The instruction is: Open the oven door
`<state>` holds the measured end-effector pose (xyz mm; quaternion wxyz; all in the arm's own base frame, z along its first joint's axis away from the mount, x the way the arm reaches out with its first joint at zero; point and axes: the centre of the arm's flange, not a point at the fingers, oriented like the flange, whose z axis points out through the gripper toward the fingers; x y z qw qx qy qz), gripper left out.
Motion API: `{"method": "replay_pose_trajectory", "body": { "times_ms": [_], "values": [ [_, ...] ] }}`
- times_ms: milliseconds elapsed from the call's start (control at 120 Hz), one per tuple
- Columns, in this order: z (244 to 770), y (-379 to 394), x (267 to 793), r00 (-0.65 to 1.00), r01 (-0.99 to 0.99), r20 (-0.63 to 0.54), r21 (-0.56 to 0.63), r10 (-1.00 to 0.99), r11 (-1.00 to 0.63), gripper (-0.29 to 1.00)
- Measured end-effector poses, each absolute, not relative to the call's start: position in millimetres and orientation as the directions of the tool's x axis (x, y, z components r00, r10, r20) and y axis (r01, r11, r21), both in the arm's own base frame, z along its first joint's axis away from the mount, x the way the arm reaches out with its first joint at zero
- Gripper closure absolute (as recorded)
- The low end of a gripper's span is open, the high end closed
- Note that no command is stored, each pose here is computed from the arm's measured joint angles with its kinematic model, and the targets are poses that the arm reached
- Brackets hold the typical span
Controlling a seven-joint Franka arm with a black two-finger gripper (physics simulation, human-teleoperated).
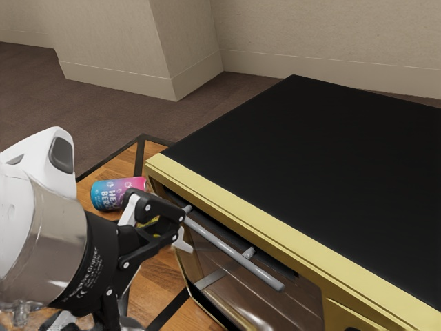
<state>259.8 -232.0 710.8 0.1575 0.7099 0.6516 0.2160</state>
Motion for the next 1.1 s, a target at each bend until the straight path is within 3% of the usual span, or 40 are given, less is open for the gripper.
{"method": "replay_pose_trajectory", "body": {
  "times_ms": [1100],
  "values": [
    [674.5,-183.3,337.1,0.034,0.886,0.12,0.456,0.992,-0.085,0.0]
  ]
}}
